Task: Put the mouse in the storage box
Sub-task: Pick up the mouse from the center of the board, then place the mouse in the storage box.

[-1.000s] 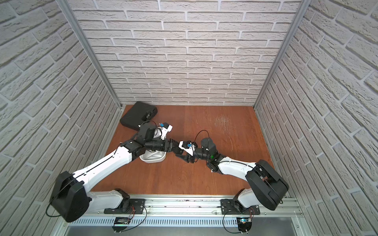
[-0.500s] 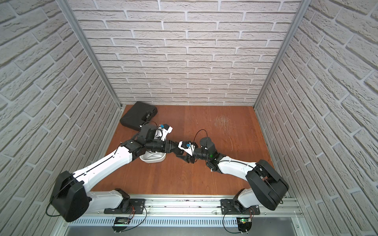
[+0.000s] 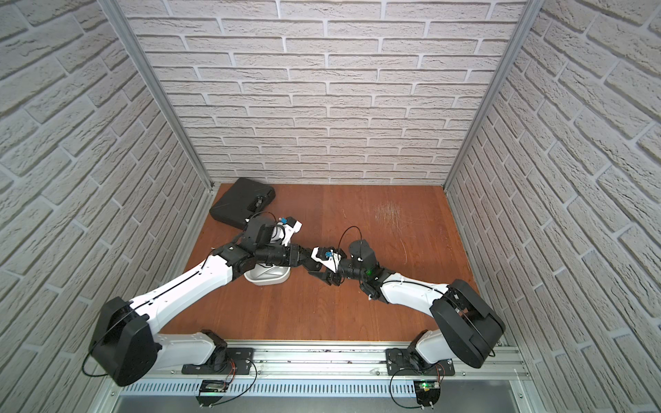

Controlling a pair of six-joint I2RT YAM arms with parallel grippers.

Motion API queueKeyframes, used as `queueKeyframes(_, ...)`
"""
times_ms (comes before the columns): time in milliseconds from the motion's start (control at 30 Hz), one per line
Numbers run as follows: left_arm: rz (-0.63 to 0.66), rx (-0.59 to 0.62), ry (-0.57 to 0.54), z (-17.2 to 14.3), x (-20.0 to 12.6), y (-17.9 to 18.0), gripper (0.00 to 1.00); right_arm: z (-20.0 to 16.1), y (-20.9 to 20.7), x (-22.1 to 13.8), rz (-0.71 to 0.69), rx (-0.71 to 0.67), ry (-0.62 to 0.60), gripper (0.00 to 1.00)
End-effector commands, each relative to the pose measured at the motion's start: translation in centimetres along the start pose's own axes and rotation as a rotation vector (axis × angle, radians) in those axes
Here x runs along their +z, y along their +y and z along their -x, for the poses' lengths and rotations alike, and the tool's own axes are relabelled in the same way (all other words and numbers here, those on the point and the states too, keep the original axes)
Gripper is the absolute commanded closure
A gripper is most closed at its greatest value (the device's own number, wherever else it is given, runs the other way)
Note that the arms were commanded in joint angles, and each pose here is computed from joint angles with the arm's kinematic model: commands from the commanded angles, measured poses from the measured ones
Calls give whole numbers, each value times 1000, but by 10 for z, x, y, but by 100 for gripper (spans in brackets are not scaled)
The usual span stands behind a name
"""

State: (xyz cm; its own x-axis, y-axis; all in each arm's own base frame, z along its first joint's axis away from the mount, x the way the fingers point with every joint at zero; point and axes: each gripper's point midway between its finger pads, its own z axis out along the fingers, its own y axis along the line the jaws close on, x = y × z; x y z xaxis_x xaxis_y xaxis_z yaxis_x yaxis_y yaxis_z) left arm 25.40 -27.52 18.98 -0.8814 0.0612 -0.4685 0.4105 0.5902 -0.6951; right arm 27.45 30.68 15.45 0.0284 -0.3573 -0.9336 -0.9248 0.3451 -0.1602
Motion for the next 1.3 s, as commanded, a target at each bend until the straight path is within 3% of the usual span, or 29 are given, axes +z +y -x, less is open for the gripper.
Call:
queueKeyframes(0,3,1,-65,15,-9,5,100,28,-11,-3,-60,-19,-85,33)
queueKeyframes(233,52,-103,-197,28,-47,47,100,26,-24,-6,-140,10,-87,24)
queueKeyframes(600,89,-326,-434,28,-103,123,100,23,-24,-5,-137,30,-102,24)
queueKeyframes(800,97,-368,-533,50,-117,147,100,22,-22,-3,-127,36,-103,24)
queueKeyframes(1033,125,-423,-575,71,-119,183,100,21,-21,-3,-119,39,-102,24)
queueKeyframes(1267,187,-478,-540,60,-108,206,100,21,-21,-3,-116,40,-101,24)
